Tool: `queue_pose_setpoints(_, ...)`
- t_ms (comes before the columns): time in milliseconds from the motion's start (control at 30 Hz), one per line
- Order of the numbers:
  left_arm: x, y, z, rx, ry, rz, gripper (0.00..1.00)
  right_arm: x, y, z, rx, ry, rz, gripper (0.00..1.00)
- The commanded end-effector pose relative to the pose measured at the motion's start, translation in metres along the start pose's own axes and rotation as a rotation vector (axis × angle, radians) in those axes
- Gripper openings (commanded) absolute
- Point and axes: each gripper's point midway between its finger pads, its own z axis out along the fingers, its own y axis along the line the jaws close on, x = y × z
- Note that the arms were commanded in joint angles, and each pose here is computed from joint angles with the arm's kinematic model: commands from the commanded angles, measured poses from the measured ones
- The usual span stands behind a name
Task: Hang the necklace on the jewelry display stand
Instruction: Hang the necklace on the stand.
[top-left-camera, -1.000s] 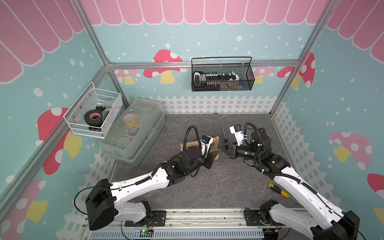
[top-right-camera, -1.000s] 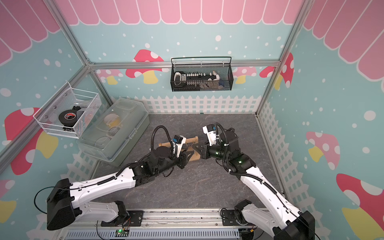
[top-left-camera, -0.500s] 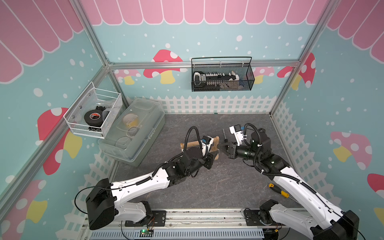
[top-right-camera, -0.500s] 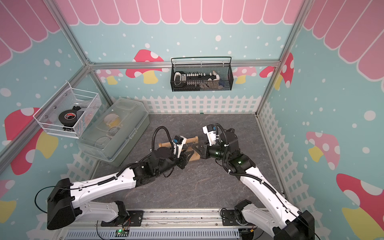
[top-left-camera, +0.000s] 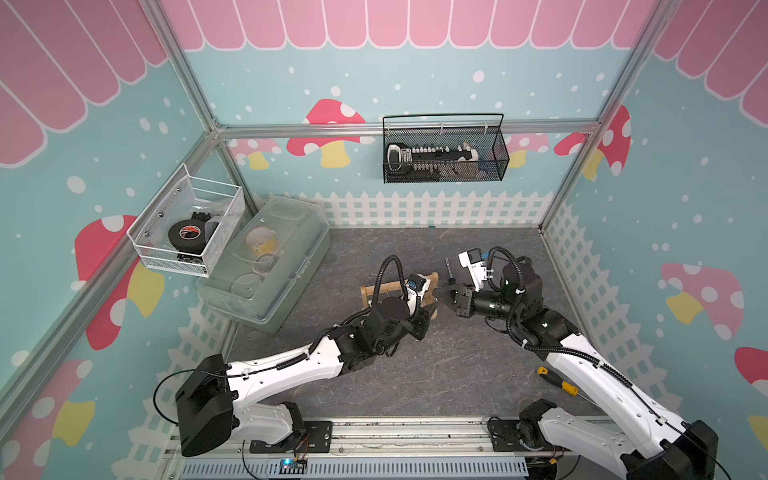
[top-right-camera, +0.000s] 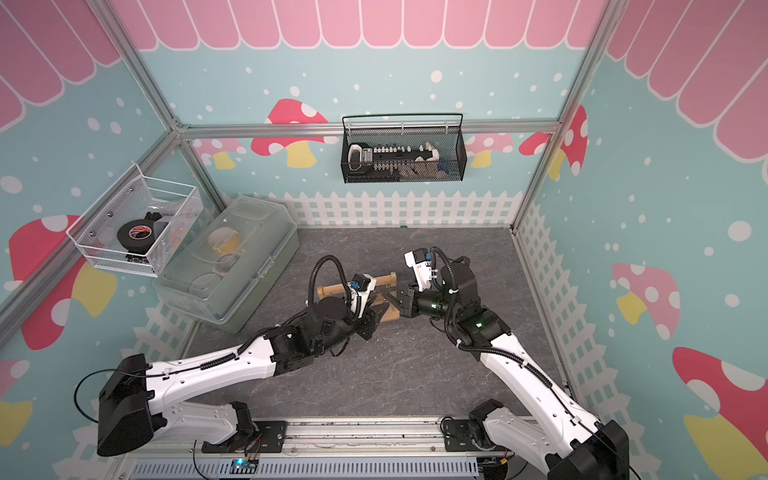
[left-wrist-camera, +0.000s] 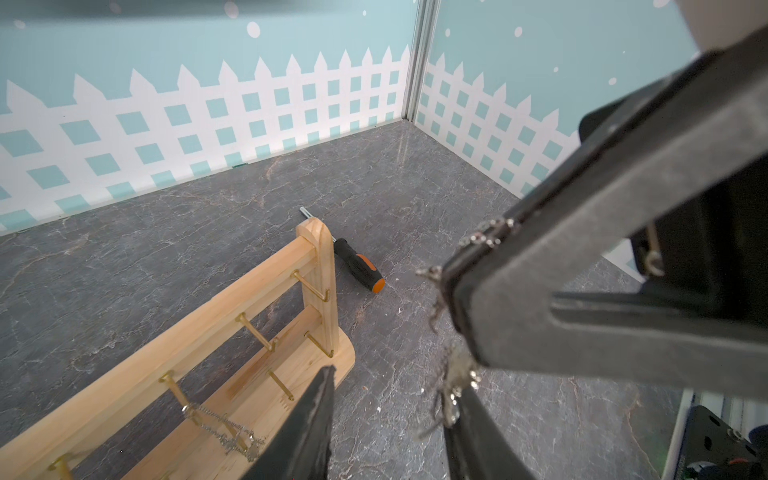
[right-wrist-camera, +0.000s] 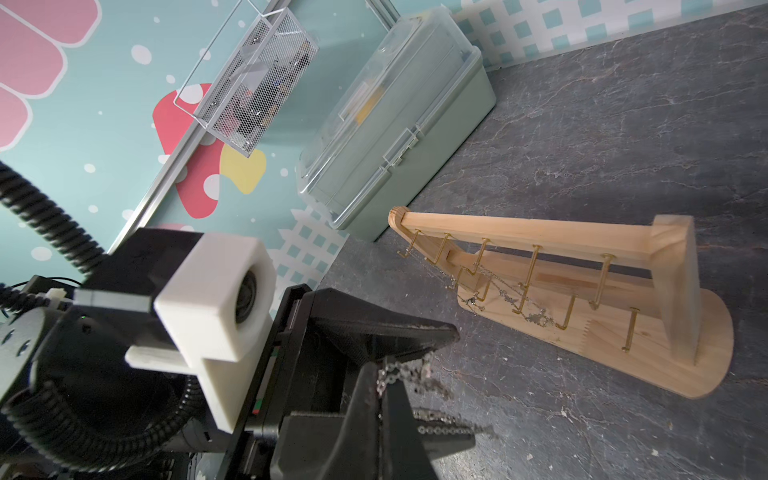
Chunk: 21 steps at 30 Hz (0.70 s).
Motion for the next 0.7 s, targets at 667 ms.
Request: queue_pose_setpoints(667,-0.0164,0.0041,-0.0010,-0.042,-0.039,0.041,0.17,0.0003,0.0076,0.0023,-0.038,-0.008,0.004,0.00)
